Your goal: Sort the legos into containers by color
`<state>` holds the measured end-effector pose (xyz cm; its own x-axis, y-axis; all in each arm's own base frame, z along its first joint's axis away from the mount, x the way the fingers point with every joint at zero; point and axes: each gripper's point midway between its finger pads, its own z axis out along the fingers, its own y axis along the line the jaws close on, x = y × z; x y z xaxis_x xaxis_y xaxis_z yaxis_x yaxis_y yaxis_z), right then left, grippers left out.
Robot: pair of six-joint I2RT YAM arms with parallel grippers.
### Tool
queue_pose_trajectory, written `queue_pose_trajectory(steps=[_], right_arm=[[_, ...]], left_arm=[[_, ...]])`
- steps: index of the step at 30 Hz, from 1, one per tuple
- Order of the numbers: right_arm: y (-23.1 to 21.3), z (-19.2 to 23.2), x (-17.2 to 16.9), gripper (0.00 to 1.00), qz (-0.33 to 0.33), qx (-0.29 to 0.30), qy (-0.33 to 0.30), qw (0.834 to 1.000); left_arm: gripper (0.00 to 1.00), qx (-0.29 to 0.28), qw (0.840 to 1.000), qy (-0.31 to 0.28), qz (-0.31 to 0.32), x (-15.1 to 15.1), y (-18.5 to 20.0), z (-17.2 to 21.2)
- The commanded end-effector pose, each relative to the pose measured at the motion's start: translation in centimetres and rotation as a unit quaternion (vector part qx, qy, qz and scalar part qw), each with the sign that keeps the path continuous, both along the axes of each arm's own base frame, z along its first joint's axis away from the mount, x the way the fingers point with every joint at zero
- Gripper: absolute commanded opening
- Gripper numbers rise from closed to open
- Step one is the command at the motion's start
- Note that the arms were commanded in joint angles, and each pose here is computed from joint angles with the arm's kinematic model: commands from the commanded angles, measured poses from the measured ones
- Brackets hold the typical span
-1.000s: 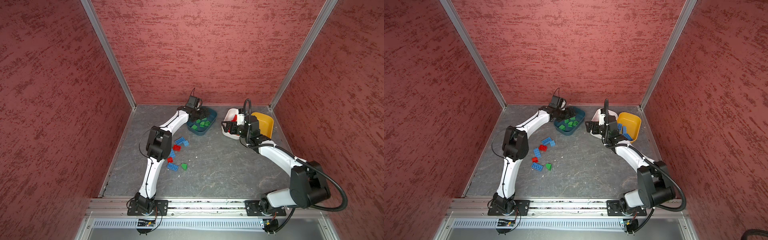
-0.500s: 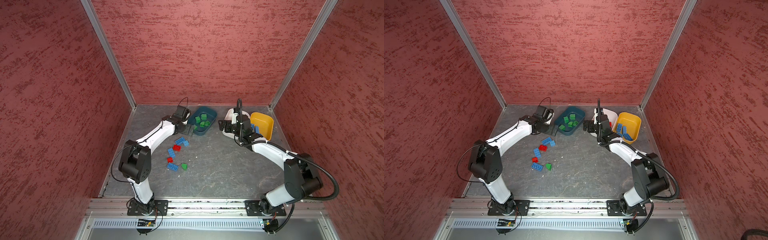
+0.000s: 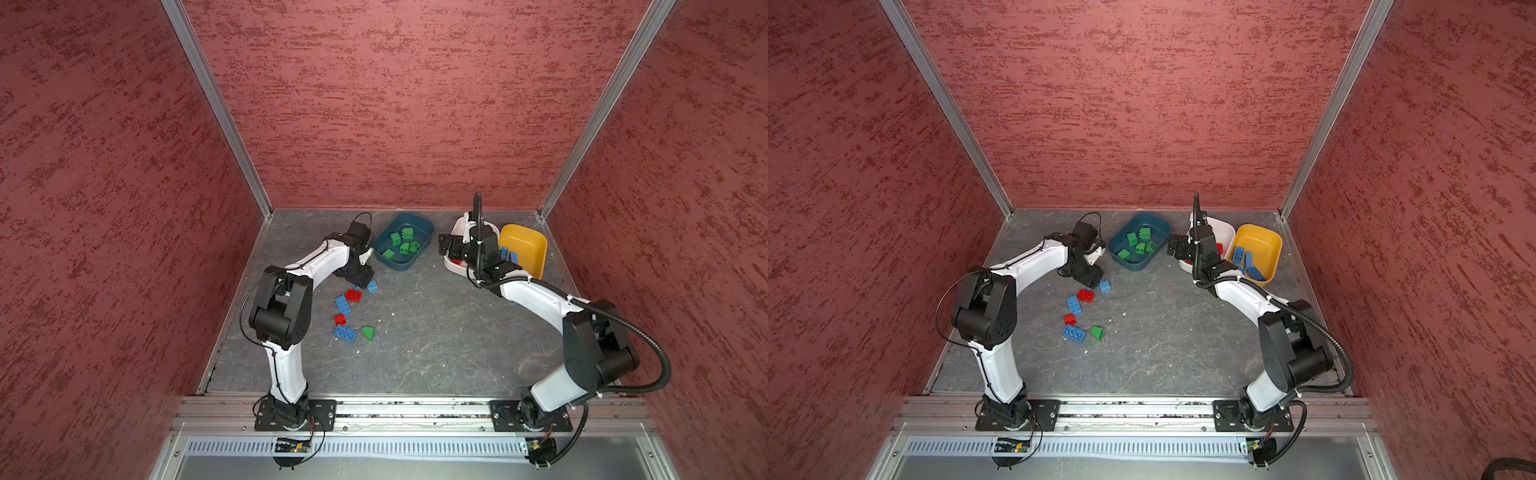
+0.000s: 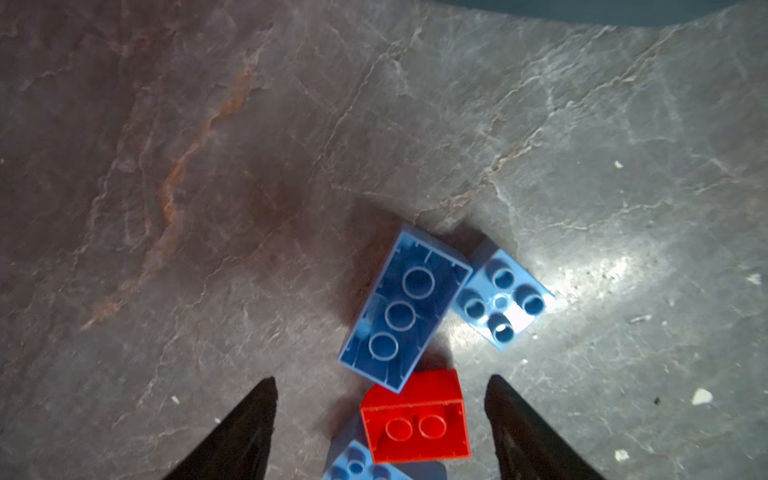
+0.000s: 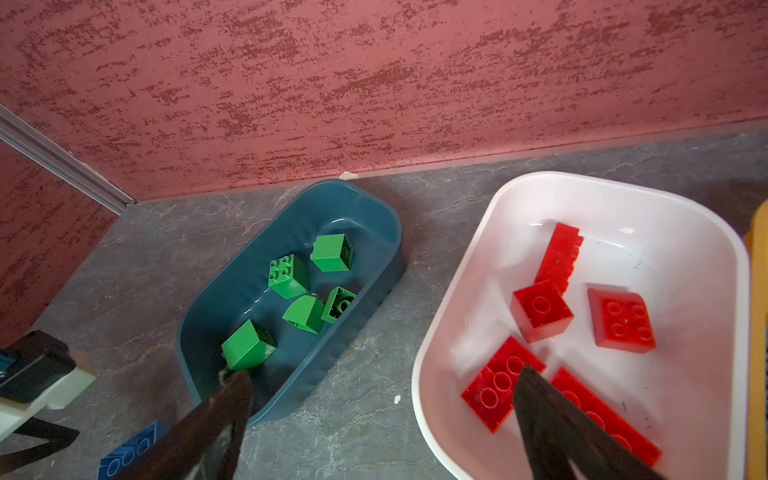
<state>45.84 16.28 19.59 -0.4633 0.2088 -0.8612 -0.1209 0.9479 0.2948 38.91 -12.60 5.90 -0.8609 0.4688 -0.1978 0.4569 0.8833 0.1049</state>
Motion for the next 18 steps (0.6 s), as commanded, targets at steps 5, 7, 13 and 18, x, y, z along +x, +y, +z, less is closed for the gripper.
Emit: queue_pose_trajectory(steps=[5, 7, 13, 18], right_arm=[[-0.8, 0.5, 0.7, 0.99, -0.023, -0.011, -0.001, 1.000], [-0.9, 0.3, 0.7, 0.99, -0.026, -0.013, 0.002, 1.000], [-1.1, 0.0, 0.7, 0.99, -0.030, -0.018, 0.006, 0.999], [-1.0, 0.0, 0.8, 0.99, -0.030, -0.017, 0.007, 0.999]], left_arm=[[0.76, 0.015, 0.999, 0.029, -0.027, 0.9, 0.4, -2.4], [0.71, 0.007, 0.999, 0.037, -0.030, 0.9, 0.2, -3.1], [0.60, -0.020, 0.998, 0.055, -0.031, 0.4, -0.7, -3.9], [0.45, -0.041, 0.997, 0.050, -0.030, 0.3, -1.5, -3.7]])
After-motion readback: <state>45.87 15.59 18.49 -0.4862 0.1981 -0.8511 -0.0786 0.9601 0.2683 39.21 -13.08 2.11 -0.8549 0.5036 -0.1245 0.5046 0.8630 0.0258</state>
